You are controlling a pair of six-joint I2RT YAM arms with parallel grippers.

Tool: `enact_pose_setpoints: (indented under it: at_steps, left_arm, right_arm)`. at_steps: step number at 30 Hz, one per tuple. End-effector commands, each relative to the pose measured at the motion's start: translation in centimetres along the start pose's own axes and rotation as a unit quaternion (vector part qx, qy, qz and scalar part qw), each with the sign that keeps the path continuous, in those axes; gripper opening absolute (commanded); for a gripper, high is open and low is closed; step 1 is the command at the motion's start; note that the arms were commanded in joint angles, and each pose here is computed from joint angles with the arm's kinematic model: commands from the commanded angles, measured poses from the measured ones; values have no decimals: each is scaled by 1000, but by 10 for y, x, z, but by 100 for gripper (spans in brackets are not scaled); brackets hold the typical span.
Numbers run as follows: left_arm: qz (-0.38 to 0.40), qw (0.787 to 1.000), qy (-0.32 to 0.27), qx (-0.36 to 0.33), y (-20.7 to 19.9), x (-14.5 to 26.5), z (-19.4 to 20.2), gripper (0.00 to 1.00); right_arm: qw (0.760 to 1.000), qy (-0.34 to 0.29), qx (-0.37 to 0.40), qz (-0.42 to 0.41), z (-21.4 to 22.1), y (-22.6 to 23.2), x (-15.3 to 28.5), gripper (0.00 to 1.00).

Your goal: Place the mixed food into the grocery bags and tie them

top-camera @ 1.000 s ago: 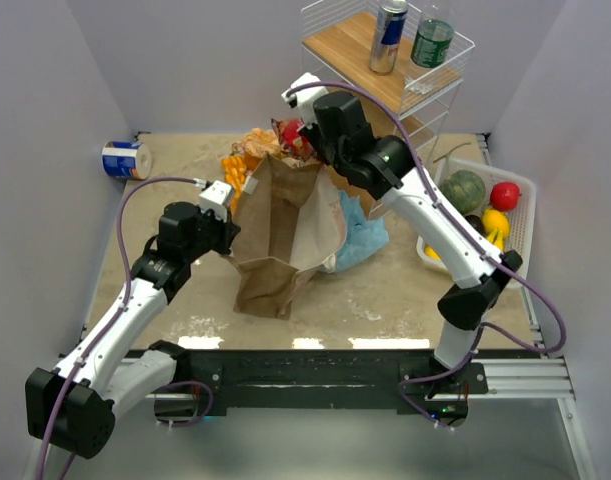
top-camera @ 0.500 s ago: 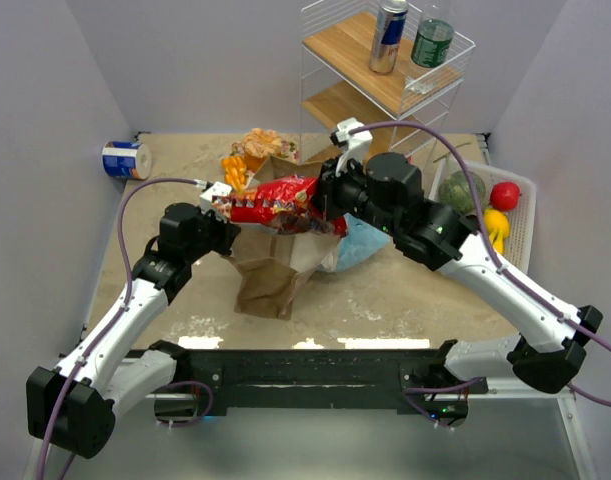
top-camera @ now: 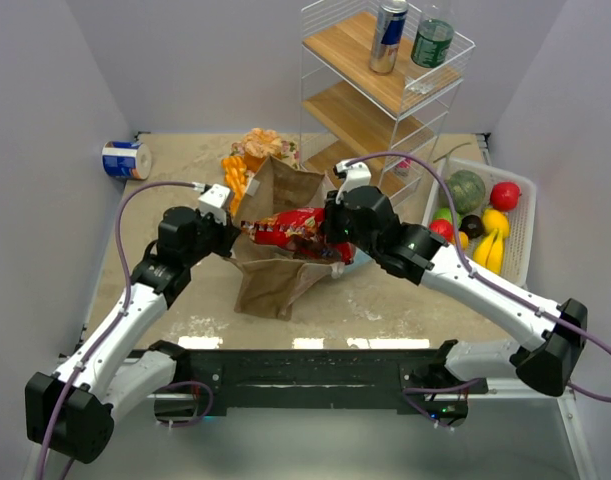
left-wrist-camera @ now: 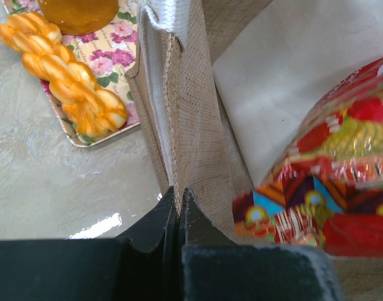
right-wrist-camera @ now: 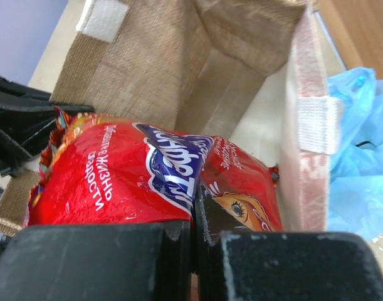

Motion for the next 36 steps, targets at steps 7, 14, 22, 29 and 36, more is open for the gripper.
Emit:
enact_pose_setpoints:
  at_steps: [7, 14, 22, 29, 36]
  left_arm:
    - [4, 1000, -29, -3, -1, 3, -4, 0]
    - [1, 999, -44, -9, -1, 8, -7, 0]
    - [10, 999, -40, -9, -2, 6, -6, 0]
    - [-12, 998, -64, -15, 0, 14, -11, 0]
    - [-37, 993, -110, -18, 0, 28, -17, 0]
  right_arm:
    - [990, -122, 39, 54, -30, 26, 11, 0]
    - [989, -92, 91, 76, -3, 48, -18, 0]
    - [993, 20, 117, 7, 54, 57, -76, 0]
    - [982, 123, 137, 42, 107, 30, -118, 0]
    - [976, 137, 151, 75, 109, 16, -118, 0]
Point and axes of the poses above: each gripper's point midway between its finger pads, its own x axis back along the fingers, its own y axis along the line the jaws close on, z = x × y, the point moved 10 cm from there along x, back along the fingers, and after that the axes turned 14 degrees about -x, right-handed, at the moved point
